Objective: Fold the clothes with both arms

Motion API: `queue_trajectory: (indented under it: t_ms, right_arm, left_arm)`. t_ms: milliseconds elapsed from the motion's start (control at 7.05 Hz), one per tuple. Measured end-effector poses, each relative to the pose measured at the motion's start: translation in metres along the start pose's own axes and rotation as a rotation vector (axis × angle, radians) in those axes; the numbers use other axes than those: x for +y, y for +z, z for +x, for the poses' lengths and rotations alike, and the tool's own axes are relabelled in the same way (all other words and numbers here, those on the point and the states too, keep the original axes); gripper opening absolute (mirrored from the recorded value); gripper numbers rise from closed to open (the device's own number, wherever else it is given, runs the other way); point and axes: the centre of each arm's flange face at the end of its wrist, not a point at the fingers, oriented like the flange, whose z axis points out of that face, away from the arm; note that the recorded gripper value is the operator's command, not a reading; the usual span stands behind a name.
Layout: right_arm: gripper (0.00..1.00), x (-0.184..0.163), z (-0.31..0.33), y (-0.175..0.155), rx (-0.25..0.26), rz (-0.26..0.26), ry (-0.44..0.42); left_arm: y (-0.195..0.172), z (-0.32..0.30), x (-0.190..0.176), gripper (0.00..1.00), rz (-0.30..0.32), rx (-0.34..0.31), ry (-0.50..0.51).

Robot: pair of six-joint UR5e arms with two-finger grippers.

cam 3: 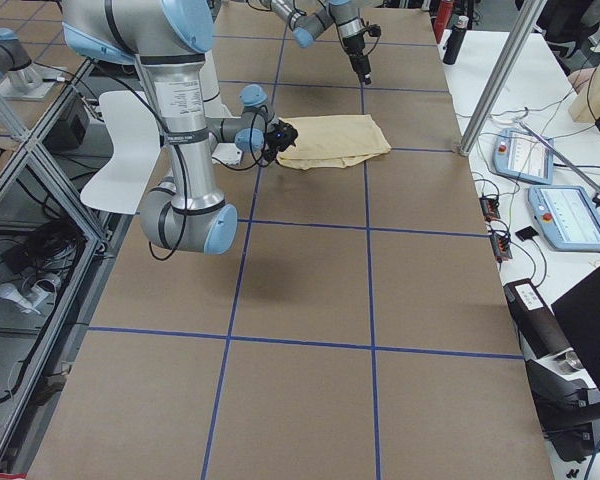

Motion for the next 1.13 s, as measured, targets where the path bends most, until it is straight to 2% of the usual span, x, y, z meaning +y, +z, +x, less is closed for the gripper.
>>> queue_trajectory:
  t_ms: [1134]
  right_arm:
    - [0.91, 0.0025, -0.0029, 0.0108, 0.01, 0.013, 0.013]
  left_arm:
    - [-0.0003, 0.001, 0.001, 0.73, -0.002, -0.001, -0.006]
